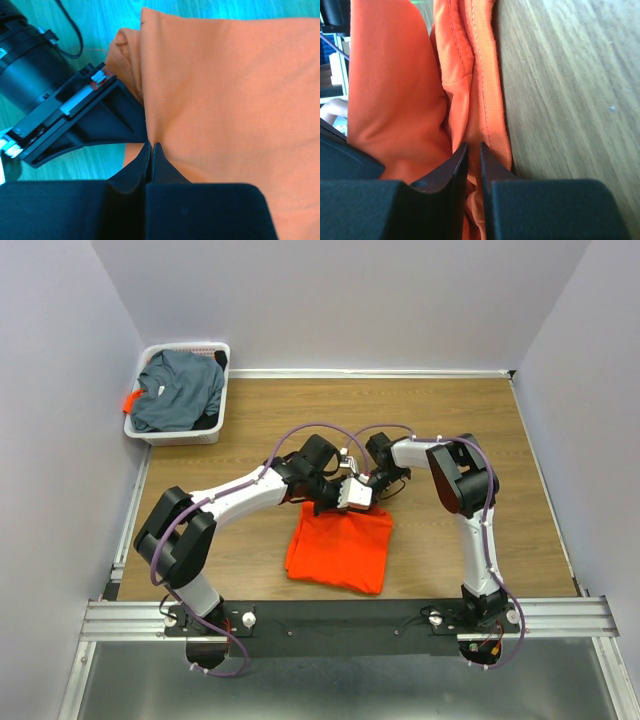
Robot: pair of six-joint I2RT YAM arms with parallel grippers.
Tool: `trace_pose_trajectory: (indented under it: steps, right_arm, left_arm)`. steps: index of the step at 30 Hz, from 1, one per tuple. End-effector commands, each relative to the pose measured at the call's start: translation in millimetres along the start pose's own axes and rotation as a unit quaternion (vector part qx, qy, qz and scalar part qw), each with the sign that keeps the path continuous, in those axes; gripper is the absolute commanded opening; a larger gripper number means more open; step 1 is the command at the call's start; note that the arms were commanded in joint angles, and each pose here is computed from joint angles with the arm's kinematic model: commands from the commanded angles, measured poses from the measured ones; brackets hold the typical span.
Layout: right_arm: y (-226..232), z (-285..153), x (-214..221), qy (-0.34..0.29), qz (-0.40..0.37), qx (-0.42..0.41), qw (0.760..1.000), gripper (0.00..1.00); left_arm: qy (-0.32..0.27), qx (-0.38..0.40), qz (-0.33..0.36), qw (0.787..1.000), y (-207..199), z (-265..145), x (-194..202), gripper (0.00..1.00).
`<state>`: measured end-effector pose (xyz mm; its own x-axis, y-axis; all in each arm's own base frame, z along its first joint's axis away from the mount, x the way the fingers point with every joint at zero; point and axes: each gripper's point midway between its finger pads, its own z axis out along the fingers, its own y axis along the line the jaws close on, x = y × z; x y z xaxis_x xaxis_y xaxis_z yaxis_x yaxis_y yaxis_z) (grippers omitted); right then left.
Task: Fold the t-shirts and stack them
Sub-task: Smooth out wrinkles on the folded tshirt
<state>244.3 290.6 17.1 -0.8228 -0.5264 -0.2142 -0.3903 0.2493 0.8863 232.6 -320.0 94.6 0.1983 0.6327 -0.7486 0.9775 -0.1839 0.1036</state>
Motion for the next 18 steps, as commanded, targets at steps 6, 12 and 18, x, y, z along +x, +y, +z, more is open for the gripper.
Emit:
trace_pose_trajectory:
  steps: [6,12,18]
  right_arm:
    - [-16.2,10.0,22.0,0.023,0.003,0.005,1.0,0.23]
    - [-14.9,9.9,21.3,0.023,-0.001,0.005,1.0,0.22]
    - [-13.8,2.6,14.4,0.022,-0.015,0.034,0.999,0.23]
  left_arm:
    - [0.001,-0.051,0.043,0.998,36.8,-8.1,-12.9,0.0]
    - [0.006,-0.055,0.046,0.997,43.1,-1.7,-4.5,0.0]
    - [0.023,-0.063,0.039,0.997,45.0,6.2,16.0,0.05]
